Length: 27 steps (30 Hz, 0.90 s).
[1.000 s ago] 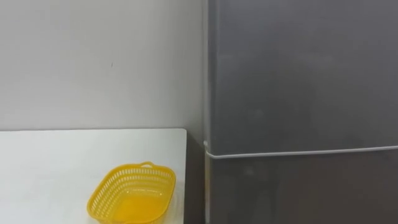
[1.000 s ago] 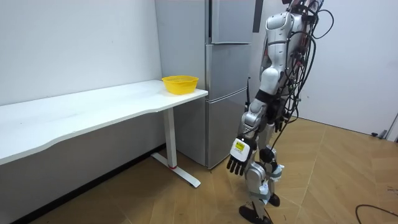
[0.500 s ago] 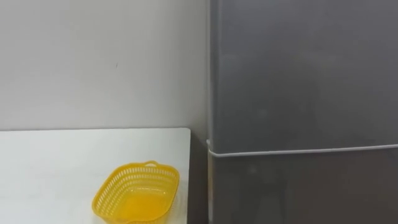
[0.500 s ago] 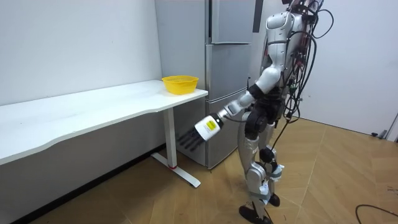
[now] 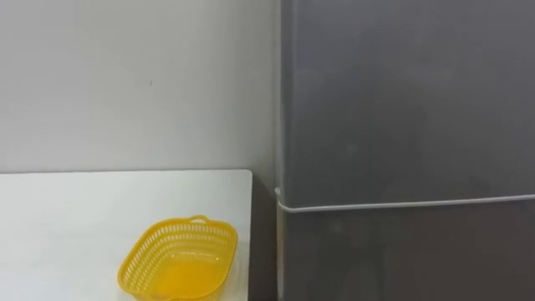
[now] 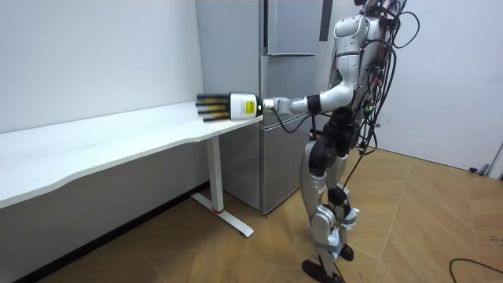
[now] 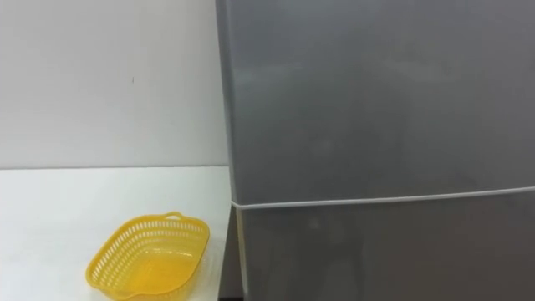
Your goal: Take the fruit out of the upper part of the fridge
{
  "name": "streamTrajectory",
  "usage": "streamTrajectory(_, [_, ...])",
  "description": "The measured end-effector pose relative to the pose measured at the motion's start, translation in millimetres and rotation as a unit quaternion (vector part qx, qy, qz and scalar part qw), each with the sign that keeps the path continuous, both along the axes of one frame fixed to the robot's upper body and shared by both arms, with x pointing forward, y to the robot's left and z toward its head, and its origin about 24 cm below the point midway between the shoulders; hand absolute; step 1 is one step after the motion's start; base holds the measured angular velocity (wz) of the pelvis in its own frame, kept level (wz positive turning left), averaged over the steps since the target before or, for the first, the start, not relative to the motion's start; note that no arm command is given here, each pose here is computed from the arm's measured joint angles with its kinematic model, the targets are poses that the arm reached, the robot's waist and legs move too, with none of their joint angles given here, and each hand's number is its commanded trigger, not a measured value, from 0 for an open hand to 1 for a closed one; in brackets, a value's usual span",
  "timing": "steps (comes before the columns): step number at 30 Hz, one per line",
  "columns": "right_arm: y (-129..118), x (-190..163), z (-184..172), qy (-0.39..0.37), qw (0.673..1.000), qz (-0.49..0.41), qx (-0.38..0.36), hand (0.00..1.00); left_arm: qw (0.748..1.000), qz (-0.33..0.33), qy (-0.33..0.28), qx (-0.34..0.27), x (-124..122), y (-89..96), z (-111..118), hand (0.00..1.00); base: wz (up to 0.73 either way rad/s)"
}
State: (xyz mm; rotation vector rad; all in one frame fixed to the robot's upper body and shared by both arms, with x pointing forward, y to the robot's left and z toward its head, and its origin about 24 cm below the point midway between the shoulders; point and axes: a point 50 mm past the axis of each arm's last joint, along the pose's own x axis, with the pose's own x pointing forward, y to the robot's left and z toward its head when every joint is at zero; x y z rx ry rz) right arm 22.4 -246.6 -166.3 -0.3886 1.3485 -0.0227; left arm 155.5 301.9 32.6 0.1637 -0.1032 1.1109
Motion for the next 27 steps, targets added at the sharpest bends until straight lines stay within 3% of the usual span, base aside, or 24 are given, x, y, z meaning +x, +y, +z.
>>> streamTrajectory(4, [0,-11,0,0.015,1.0,-0.005,0.003,0.0,0.993,0.024,-0.1,0.05,-2,0.3,47,0.0,-0.02])
streamTrajectory(8, [1,-25,-1,0.035,0.999,-0.007,0.006,0.0,0.979,-0.007,-0.179,0.095,-2,-8.0,87,0.0,0.03])
streamTrajectory(15, [3,-27,-2,0.046,0.998,0.001,0.035,0.0,0.96,-0.097,-0.237,0.112,9,-27.0,116,0.0,0.09])
streamTrajectory(23, [9,-19,-3,0.063,0.995,0.043,0.058,0.0,0.91,-0.315,-0.259,0.071,37,-71.3,126,0.0,-0.06])
streamTrajectory(27, [9,-8,-3,0.056,0.995,0.059,0.058,0.0,0.885,-0.38,-0.264,0.046,44,-79.6,128,0.0,-0.12])
